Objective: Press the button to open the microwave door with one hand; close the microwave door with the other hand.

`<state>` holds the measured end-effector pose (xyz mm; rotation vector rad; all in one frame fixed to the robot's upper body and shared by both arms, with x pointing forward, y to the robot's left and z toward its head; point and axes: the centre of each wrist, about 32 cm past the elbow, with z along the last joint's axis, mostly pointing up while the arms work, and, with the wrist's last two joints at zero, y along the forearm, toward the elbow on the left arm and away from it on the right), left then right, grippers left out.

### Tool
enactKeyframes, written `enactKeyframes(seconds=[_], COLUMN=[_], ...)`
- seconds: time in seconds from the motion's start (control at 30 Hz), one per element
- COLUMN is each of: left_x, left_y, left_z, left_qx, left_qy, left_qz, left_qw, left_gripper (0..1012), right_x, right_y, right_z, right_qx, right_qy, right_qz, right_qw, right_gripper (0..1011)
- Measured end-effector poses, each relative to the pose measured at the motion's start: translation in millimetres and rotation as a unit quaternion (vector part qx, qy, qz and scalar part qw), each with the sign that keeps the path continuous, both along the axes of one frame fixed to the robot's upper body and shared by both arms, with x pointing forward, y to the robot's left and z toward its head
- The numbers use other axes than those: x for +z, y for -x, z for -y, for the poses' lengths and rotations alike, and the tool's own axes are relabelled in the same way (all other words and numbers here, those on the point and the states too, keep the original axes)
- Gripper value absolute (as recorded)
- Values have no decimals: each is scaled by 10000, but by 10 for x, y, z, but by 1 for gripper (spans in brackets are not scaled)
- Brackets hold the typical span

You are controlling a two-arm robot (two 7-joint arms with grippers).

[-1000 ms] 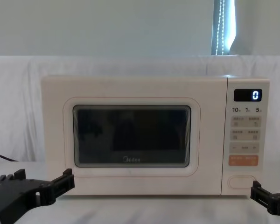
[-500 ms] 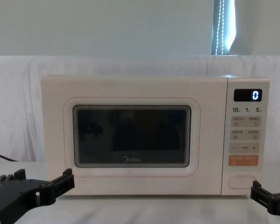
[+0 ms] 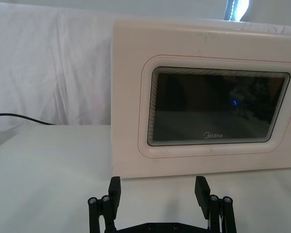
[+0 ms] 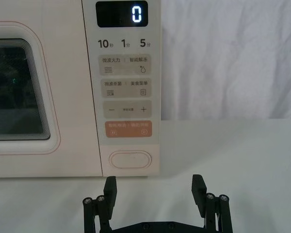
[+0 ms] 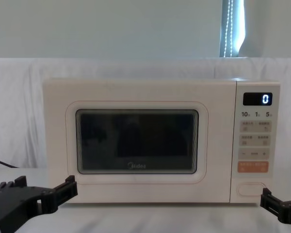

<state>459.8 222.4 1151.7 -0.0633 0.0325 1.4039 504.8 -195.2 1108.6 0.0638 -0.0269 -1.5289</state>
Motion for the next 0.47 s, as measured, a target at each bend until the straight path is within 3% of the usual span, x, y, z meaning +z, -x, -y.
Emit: enactKeyframes(seconds=[0.47], left_x=[0], left_y=[0], left_z=[0], left_qx=[0], left_qy=[0], left_qz=[0], left_qw=[10000], left_gripper=[1001], right_x=[0], right_y=[0], right_z=[0], right_qx=[0], right_qy=[0], right_qz=[-1], right_qw=[10000], right_gripper=[1002])
